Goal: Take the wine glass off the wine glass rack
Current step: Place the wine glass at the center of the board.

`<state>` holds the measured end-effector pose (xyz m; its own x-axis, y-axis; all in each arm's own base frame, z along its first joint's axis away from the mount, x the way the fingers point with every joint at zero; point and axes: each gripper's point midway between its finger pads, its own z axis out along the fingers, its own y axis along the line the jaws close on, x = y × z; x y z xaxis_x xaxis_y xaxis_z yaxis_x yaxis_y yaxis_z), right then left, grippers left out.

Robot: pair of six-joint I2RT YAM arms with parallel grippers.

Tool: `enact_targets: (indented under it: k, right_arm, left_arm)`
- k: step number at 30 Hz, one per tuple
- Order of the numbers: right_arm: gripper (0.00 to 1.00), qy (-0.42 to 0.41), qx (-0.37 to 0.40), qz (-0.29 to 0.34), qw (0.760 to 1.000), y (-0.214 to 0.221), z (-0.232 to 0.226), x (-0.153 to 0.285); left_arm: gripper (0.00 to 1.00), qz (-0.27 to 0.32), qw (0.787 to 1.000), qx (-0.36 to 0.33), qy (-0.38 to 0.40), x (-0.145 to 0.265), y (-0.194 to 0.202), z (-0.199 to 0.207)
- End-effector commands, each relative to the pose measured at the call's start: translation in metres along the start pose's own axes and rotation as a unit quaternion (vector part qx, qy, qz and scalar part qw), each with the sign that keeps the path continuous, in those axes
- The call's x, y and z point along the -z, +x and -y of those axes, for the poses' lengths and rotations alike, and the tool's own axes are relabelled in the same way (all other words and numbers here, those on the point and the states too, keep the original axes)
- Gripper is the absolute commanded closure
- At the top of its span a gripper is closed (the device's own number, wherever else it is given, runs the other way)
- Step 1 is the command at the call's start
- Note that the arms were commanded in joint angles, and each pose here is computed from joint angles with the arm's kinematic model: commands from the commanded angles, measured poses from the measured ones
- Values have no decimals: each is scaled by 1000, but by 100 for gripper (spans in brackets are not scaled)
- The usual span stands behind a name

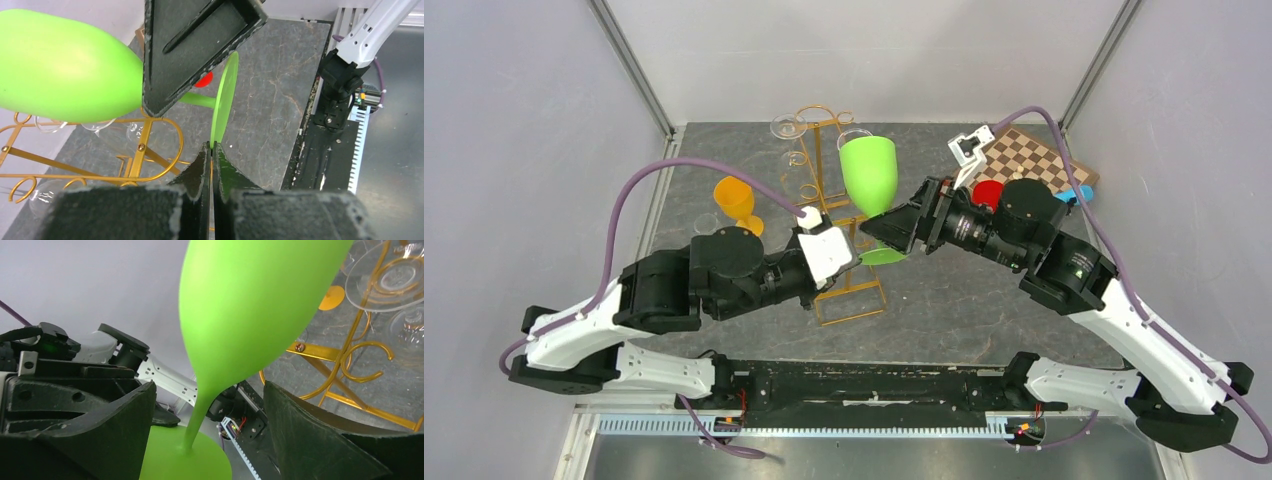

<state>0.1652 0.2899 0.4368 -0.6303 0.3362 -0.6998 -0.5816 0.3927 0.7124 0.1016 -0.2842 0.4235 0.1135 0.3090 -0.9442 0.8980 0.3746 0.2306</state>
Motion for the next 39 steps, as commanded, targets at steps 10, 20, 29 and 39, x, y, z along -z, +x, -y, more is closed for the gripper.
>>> enact_targets:
  k: [10,20,29,39]
  right_arm:
    - [48,-38,-6,-15,999,8,-10,-1]
    - [95,-56,-8,-22,998,14,-14,0]
    - [100,-73,-6,-13,997,13,-19,9]
    - [100,-68,62,0,996,14,-13,34]
  left_arm:
    - [98,44,996,-55,-48,1,-18,-7]
    - [98,58,996,-48,-54,6,-18,-9]
    - [88,41,997,-38,-51,3,-10,-6]
    - [38,48,997,21,-48,1,-13,-1]
